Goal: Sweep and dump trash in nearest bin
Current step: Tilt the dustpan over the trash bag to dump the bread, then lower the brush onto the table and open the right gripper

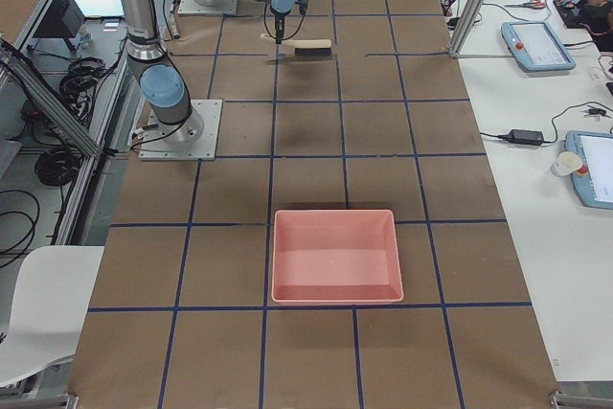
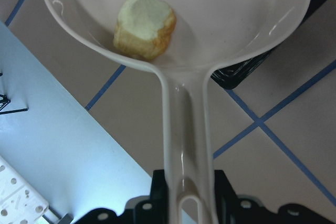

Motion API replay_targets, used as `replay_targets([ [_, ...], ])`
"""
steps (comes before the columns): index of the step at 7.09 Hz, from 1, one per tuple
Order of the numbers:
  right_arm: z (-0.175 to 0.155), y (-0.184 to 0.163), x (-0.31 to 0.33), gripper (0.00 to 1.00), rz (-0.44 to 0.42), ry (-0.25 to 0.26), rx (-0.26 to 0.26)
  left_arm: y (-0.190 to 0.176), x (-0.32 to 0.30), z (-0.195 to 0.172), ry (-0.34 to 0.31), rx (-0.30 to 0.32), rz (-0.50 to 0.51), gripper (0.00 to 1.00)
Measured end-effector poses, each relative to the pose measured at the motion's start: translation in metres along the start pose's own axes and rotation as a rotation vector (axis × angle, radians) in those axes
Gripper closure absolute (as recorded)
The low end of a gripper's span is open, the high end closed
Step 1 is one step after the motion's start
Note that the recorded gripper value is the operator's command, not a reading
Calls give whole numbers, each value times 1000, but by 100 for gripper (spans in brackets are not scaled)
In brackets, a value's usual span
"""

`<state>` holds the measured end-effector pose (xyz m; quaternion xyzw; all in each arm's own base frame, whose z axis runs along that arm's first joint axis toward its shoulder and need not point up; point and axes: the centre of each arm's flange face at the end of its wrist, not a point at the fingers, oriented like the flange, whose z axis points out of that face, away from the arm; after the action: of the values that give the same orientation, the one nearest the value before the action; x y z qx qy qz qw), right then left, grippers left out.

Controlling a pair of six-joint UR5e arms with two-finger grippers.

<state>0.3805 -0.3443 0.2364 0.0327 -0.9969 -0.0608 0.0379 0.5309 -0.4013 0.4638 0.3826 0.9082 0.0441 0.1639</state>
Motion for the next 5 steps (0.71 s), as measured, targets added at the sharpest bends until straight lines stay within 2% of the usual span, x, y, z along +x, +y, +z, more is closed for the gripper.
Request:
replay_targets([
  [3, 6, -1, -2, 0, 1, 4, -12, -62, -1, -33, 3, -183, 122, 99],
  [5, 6, -2, -2, 0, -6, 4, -11, -83, -1, -49, -15, -219, 170, 99],
])
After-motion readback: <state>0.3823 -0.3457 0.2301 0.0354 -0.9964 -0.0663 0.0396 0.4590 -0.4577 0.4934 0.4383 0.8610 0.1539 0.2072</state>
